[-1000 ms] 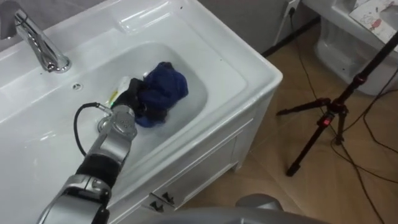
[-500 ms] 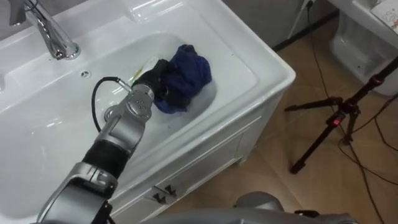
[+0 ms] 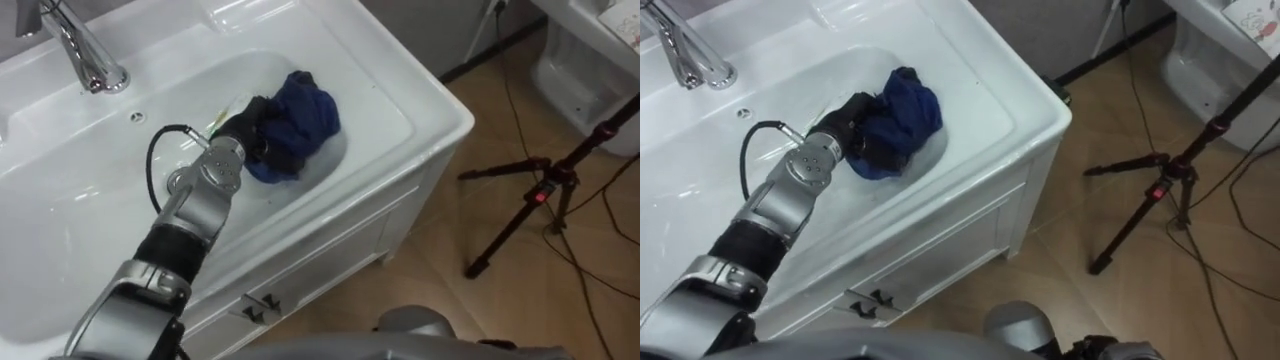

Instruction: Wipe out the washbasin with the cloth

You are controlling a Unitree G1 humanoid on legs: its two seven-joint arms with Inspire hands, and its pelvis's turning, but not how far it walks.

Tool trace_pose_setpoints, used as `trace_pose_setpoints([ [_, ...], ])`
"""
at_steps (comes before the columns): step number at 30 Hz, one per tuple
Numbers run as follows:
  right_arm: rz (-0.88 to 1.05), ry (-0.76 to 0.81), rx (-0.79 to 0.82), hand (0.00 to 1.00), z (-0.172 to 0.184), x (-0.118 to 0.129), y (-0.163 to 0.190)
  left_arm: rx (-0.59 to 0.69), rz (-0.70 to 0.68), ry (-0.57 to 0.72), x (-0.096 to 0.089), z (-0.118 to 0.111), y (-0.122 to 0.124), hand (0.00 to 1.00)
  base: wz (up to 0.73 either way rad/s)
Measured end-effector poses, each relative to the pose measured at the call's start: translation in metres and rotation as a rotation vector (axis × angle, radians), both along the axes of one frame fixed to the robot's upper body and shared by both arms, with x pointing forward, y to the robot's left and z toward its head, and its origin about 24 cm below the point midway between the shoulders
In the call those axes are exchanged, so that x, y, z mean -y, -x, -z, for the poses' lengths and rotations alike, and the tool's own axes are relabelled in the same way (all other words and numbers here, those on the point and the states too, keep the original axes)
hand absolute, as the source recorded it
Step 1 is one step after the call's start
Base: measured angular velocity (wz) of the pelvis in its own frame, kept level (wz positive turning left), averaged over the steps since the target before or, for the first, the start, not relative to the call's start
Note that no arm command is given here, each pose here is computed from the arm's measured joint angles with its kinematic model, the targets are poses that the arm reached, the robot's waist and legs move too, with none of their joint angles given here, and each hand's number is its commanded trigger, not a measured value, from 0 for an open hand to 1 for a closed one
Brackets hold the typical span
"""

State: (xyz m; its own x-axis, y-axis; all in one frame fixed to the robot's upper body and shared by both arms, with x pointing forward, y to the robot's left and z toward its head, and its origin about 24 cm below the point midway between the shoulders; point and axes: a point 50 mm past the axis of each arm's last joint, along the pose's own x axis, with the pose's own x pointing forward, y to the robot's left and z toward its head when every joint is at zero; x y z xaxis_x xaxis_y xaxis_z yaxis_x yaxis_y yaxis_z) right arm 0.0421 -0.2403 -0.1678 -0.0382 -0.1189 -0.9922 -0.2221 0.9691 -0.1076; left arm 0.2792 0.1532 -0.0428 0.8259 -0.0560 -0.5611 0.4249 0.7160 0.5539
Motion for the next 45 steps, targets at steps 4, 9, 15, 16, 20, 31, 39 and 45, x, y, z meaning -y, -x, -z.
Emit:
trace_pose_setpoints([
  [4, 0.000, 0.002, -0.028, 0.00, 0.001, 0.000, 0.018, -0.025, -0.063, 0.009, -0.013, 0.016, 0.011, 1.00, -0.01],
  [9, -0.035, 0.004, -0.077, 0.00, 0.001, 0.000, 0.028, -0.033, -0.158, 0.023, -0.027, 0.031, 0.025, 1.00, 0.00],
  [15, -0.056, 0.024, -0.109, 0.00, 0.001, 0.002, 0.031, -0.044, -0.306, -0.013, -0.060, 0.043, 0.039, 1.00, -0.04],
  [16, -0.055, 0.023, -0.117, 0.00, 0.000, 0.001, 0.031, -0.042, -0.350, -0.048, -0.075, 0.044, 0.044, 1.00, 0.00],
  [20, -0.051, 0.031, -0.140, 0.00, 0.000, 0.004, 0.035, -0.020, -0.432, -0.310, -0.124, 0.044, 0.068, 1.00, -0.14],
  [31, -0.003, 0.030, -0.206, 0.00, -0.005, 0.019, 0.051, -0.081, -0.057, -1.035, -0.156, 0.046, 0.111, 1.00, -0.03],
  [39, 0.015, 0.047, -0.172, 0.00, -0.008, 0.029, 0.039, -0.129, 0.100, -1.144, -0.145, 0.052, 0.114, 1.00, -0.03],
  [45, 0.005, 0.078, -0.077, 0.00, -0.009, 0.033, 0.019, -0.156, 0.108, -1.136, -0.139, 0.056, 0.116, 1.00, 0.06],
])
